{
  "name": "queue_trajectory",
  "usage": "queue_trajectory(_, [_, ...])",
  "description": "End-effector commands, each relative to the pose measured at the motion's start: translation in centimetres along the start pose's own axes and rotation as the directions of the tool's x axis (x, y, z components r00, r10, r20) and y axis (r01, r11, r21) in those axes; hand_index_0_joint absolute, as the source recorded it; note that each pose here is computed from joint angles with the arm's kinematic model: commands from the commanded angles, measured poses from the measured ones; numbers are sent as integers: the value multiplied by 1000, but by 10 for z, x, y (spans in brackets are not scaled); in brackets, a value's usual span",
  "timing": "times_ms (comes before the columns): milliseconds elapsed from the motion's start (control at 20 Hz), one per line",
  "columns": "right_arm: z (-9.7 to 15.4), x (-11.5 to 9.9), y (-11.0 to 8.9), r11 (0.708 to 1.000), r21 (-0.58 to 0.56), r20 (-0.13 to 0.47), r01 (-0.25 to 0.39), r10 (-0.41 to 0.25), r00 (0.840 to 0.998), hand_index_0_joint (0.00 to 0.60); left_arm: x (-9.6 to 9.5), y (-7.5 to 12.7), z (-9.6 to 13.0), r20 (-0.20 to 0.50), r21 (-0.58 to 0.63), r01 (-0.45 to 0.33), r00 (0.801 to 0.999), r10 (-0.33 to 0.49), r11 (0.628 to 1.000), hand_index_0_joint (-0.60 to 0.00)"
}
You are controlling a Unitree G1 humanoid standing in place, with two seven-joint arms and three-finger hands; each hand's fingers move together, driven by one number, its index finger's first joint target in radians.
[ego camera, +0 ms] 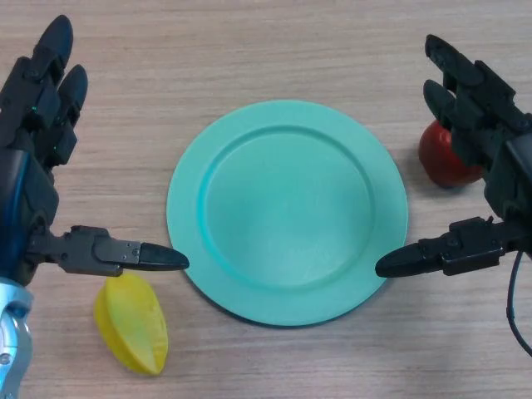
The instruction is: Pick up the yellow starfruit and place it on the plate
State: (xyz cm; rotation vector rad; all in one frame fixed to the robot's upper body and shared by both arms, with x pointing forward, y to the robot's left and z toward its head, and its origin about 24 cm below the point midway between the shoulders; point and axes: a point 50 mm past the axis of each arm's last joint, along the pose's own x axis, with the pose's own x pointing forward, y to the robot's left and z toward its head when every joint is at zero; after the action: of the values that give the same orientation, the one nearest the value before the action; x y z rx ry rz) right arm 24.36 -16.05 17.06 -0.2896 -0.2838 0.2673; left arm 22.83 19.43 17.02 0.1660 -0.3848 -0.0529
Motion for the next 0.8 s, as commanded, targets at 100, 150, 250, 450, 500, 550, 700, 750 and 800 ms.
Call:
queue_trajectory(100, [32, -2, -8, 997, -57, 210, 48, -35, 977, 0, 2, 4, 29, 172, 39, -7, 985, 0, 999, 0])
queue_trajectory(150, [33, -2, -8, 997, -52, 218, 51, -39, 975, 0, 2, 5, 30, 176, 46, -11, 984, 3, 999, 0])
queue_trajectory(250, [34, -1, -8, 997, -56, 234, 59, -45, 971, 0, 2, 6, 31, 181, 60, -20, 983, 9, 998, 0])
queue_trajectory(450, [34, 0, -6, 998, -44, 233, 47, -36, 972, 0, 0, 5, 30, 205, 62, -40, 978, 26, 997, 0])
queue_trajectory(500, [35, 0, -5, 998, -45, 233, 44, -33, 972, 0, 0, 5, 31, 211, 49, -42, 977, 31, 998, 0])
queue_trajectory(550, [34, 1, -5, 998, -46, 233, 43, -31, 972, 0, -1, 4, 33, 211, 43, -40, 977, 30, 998, 0])
queue_trajectory(700, [29, 4, -4, 999, -19, 222, 35, -30, 975, 0, -7, -3, 33, 140, 20, -15, 990, 12, 1000, 0])
queue_trajectory(750, [29, 5, -4, 999, -19, 228, 42, -36, 973, 0, -9, -5, 32, 121, 11, -20, 993, 18, 1000, 0])
queue_trajectory(800, [28, 6, -4, 999, -19, 229, 46, -40, 972, 0, -13, -7, 32, 118, 29, -37, 992, 33, 999, 0])
